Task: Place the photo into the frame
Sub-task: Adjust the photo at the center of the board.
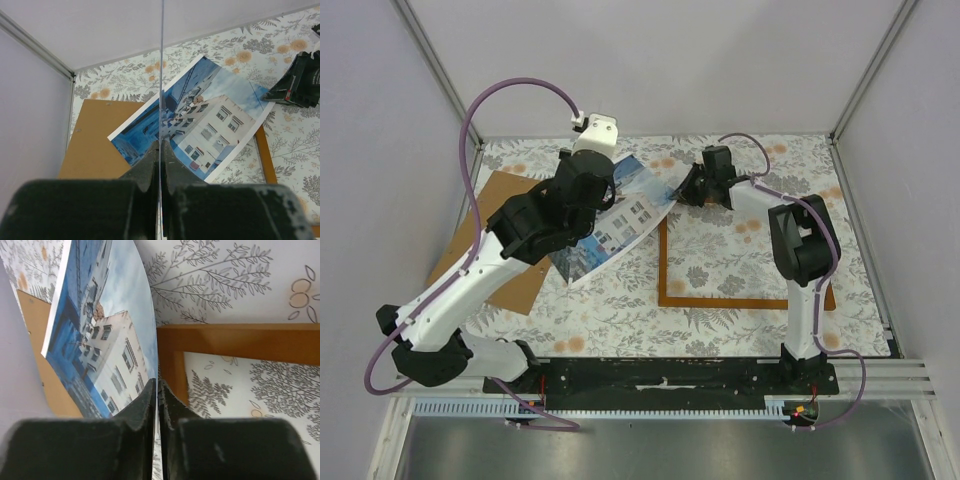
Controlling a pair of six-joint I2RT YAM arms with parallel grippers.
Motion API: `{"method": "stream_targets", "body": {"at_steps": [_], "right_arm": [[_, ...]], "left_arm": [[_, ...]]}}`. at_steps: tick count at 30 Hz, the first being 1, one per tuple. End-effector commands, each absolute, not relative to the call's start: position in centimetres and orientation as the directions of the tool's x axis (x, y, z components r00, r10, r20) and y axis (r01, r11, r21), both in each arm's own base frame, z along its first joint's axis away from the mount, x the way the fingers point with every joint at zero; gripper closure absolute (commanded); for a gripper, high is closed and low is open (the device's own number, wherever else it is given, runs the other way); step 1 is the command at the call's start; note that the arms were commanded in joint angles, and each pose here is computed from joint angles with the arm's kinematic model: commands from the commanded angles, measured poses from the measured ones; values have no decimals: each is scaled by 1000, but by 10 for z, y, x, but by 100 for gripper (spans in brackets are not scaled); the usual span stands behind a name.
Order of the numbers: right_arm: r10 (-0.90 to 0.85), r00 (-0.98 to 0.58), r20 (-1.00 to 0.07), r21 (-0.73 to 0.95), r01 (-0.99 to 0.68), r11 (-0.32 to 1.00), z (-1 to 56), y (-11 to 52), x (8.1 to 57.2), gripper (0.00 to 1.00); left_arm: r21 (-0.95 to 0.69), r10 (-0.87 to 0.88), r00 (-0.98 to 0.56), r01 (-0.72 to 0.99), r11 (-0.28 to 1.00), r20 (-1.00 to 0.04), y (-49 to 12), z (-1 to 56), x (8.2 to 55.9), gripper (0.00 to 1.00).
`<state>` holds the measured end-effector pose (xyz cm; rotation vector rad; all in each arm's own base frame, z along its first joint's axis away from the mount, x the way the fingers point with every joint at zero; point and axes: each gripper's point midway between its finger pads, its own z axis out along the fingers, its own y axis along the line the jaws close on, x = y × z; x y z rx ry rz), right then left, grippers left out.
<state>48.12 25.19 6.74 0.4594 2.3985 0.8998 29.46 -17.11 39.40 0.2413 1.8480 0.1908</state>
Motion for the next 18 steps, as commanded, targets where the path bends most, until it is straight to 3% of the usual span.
{"method": "stream_targets", "body": {"at_steps": [1,3,18], "right_arm": [[436,-804,-404,695,41,718,88,263,498,95],[409,-811,-418,708,-9,706,96,270,502,100],[225,-825,-518,746,-308,590,154,346,489,100]], "left_arm": [[185,189,-225,40,982,-956,-158,424,288,98],[184,187,-222,34,982,-957,-156,426,287,98],[168,160,-176,-33,985,-971,-140,453,285,98]]}}
